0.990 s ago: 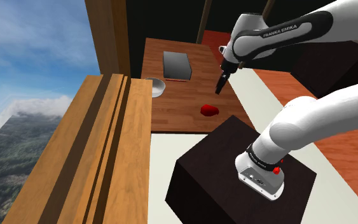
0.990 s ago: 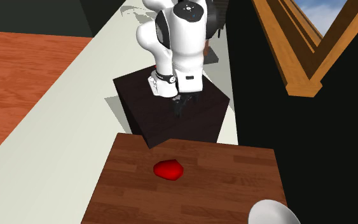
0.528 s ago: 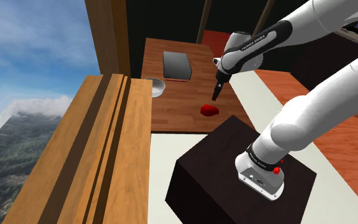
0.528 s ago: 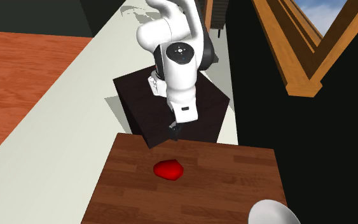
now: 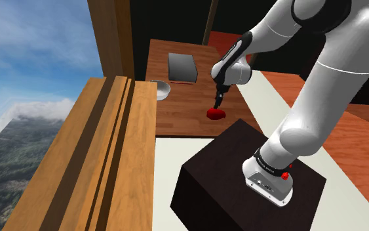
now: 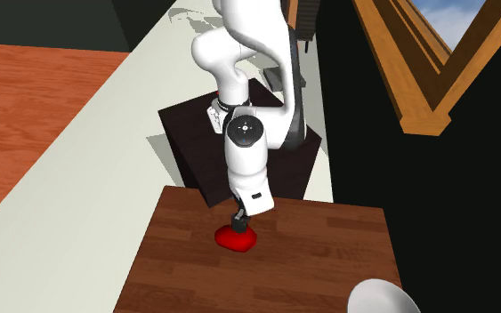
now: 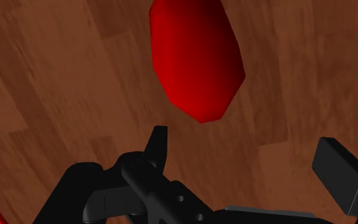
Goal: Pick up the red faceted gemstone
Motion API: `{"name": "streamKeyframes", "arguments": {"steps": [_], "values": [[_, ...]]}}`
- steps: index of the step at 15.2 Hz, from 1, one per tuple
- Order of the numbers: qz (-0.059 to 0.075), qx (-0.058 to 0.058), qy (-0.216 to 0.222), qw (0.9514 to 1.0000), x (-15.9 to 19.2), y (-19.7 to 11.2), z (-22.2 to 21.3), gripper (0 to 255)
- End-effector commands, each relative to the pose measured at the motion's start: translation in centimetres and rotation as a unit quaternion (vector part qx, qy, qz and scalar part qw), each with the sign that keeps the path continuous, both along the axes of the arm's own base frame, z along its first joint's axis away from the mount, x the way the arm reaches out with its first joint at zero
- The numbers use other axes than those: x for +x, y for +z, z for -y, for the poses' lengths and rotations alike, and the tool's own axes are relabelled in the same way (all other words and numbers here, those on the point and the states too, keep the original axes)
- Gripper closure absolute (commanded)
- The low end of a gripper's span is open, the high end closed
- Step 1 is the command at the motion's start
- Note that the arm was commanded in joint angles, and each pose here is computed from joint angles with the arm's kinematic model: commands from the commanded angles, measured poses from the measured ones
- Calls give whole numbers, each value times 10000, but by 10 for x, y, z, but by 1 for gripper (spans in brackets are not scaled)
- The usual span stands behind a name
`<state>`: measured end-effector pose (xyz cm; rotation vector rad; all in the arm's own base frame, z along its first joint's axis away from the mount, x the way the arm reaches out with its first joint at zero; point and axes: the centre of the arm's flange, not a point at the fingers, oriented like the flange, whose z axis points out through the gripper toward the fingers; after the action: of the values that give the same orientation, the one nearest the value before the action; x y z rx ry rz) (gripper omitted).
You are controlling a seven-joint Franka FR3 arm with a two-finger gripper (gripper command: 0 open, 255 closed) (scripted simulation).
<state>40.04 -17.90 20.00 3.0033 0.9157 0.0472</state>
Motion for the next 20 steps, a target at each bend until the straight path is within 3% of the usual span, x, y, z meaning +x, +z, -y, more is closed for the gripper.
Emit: {"name": "streamKeyframes", "arguments": {"steps": [1, 12, 13, 20], "values": [[25, -15, 209, 9998, 9, -24, 10, 0], [40, -26, 352, 9994, 17, -81, 17, 0], [40, -26, 352, 9994, 16, -81, 17, 255], [40, -26, 352, 9994, 16, -81, 17, 255]]}}
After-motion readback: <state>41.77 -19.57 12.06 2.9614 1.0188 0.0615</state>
